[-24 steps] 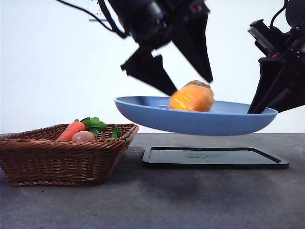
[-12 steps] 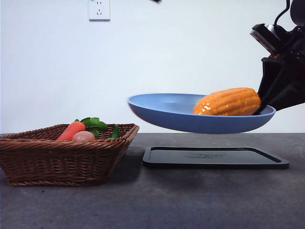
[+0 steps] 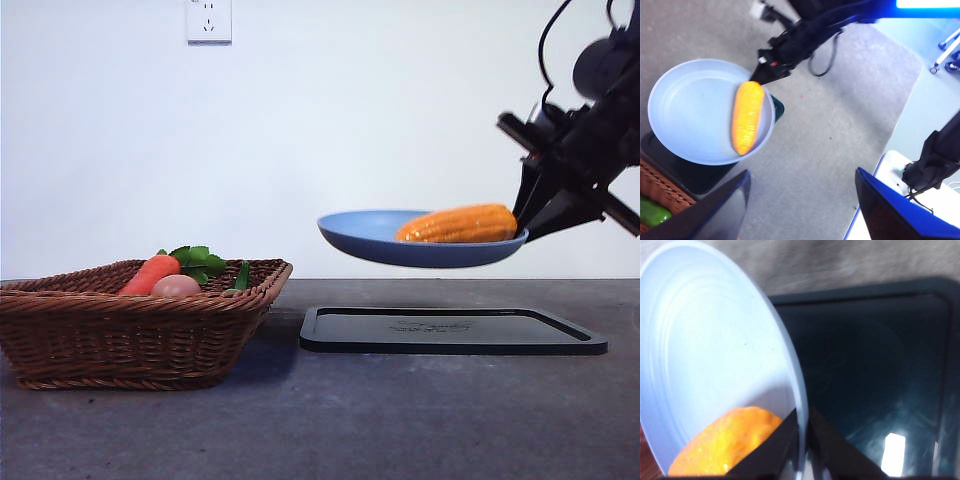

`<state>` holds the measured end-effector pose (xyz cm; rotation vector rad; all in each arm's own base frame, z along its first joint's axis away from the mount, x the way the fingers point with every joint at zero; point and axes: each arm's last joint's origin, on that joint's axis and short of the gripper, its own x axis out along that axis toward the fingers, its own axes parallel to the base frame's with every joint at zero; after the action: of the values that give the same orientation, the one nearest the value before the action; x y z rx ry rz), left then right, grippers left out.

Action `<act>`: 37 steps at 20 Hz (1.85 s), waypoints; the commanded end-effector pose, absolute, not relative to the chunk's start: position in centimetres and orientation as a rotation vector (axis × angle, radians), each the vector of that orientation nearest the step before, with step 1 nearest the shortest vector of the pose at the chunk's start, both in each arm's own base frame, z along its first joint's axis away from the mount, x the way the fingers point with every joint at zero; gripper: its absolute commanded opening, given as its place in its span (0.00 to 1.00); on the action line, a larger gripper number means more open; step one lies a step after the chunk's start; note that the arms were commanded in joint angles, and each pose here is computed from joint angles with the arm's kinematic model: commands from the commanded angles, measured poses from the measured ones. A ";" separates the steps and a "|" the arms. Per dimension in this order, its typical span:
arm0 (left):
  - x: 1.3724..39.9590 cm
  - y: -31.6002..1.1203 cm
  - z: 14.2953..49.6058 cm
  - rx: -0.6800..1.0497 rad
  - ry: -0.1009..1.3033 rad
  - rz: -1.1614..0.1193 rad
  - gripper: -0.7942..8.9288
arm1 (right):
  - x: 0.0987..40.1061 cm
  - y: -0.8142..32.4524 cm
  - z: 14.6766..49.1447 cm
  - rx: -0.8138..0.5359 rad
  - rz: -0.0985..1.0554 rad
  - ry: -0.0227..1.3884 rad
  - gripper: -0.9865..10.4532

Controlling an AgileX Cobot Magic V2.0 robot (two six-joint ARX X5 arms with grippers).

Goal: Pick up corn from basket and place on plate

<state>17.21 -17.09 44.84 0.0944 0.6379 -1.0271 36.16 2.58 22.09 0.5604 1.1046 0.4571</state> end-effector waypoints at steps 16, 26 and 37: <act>16.3 -16.4 46.2 0.085 0.577 -1.039 0.43 | 39.1 1.4 16.8 0.559 0.326 1.208 0.12; 16.3 -16.4 46.2 0.085 0.576 -1.039 0.43 | 37.5 -0.4 20.1 0.503 0.342 1.170 0.31; 16.3 -16.4 46.2 0.080 0.577 -1.038 0.42 | 23.1 1.6 35.0 0.241 0.534 1.018 0.30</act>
<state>16.38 -16.33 45.55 0.0843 0.6057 -1.0300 23.25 1.31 34.41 0.2953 1.0394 0.4903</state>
